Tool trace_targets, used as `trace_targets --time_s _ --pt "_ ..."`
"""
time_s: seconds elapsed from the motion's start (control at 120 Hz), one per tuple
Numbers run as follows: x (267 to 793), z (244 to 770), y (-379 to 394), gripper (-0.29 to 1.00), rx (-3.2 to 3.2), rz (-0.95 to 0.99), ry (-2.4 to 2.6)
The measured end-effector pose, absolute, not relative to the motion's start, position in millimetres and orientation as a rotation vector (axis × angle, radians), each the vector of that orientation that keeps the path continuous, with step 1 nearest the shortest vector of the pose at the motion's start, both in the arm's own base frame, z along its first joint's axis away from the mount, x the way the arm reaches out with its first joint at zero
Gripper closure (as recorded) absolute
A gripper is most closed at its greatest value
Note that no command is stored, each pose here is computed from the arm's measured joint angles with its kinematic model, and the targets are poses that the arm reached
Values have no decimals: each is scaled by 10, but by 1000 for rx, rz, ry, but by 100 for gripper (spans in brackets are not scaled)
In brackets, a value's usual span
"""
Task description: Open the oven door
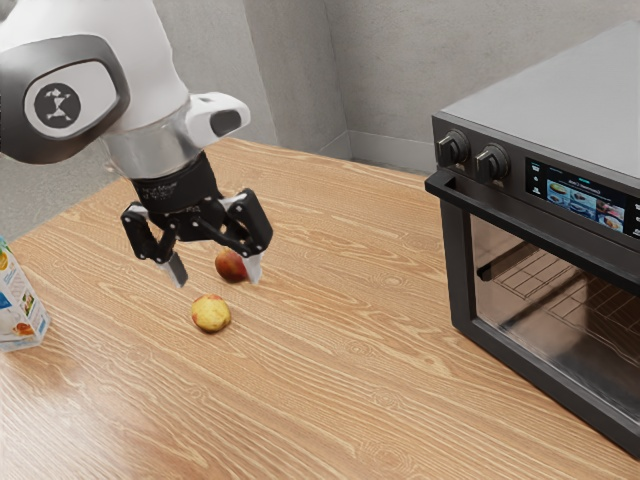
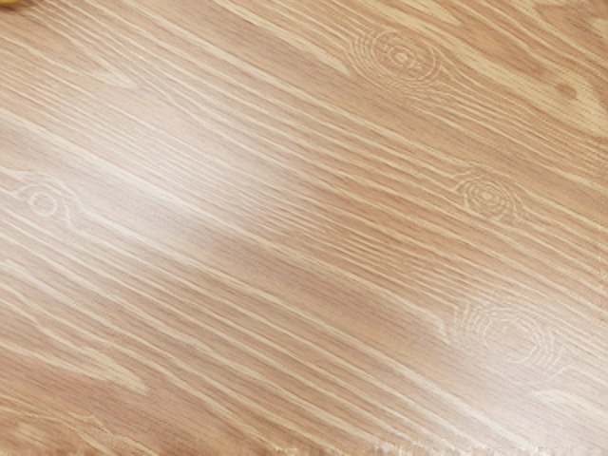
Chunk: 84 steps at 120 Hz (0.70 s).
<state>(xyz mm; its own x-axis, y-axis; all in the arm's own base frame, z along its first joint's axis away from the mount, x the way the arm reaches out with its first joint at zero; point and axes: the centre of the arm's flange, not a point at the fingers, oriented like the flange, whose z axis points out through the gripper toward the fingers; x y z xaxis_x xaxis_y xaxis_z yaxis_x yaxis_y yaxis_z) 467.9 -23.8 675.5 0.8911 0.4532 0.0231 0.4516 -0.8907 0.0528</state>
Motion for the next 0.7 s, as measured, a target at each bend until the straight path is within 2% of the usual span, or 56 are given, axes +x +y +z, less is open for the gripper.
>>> trace_targets --time_s 0.133,0.208,0.317,0.5,0.7 --pt "4355 7012 -496 0 2985 143 713" --pt "3812 7171 -407 0 2955 249 748" --pt "3095 7046 -219 0 2854 396 714" --pt "3449 7010 -705 0 2668 471 609" --pt "3698 6995 -1244 0 2503 526 805"
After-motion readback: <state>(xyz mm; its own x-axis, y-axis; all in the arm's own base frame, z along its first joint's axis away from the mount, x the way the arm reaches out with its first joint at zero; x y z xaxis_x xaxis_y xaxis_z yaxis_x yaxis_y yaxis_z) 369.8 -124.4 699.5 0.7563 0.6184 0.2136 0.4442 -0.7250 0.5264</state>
